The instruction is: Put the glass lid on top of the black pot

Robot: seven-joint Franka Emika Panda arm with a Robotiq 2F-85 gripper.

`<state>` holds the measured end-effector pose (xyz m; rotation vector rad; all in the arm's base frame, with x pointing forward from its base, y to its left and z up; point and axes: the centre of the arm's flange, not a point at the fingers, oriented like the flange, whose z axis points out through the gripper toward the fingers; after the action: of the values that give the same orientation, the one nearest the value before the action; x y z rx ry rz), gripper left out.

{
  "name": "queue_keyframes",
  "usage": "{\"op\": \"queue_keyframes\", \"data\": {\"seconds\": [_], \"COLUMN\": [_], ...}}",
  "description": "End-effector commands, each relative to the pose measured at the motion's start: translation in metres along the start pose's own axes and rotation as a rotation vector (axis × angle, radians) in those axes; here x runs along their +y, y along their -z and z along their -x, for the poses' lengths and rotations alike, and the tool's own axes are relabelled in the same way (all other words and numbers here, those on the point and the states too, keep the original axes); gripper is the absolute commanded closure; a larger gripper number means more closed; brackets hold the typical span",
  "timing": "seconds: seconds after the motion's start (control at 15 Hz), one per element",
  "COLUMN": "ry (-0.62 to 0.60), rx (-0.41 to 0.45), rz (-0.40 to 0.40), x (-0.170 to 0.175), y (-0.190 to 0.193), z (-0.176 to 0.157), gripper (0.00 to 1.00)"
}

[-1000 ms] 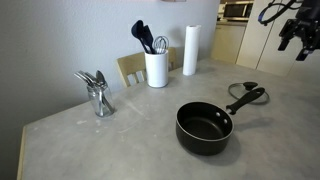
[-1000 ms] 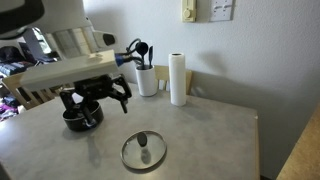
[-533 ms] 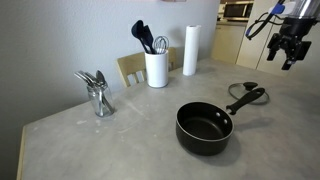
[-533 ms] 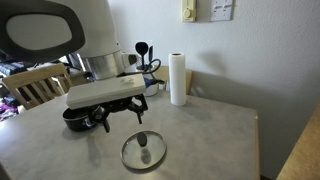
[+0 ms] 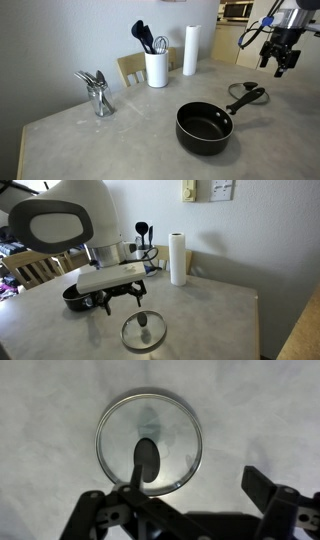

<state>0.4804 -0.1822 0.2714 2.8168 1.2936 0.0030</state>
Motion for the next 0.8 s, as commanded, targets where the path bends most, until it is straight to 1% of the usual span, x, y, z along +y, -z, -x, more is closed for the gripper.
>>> {"op": "queue_keyframes", "data": {"seconds": [0.0,0.27,0.53,0.73], "ry": [0.008,0.002,-0.011,-0.009], "rx": [-0.013,-0.018,-0.012,-0.025], "rz": [0.011,0.020,-0.005,-0.032], "x": [0.023,0.041,0.056,0.058], "y": [-0.027,-0.047,-0.070,-0.088], "z": [-0.009,-0.012,-0.015,-0.019], "gripper": [0.00,0.00,0.00,0.00]}}
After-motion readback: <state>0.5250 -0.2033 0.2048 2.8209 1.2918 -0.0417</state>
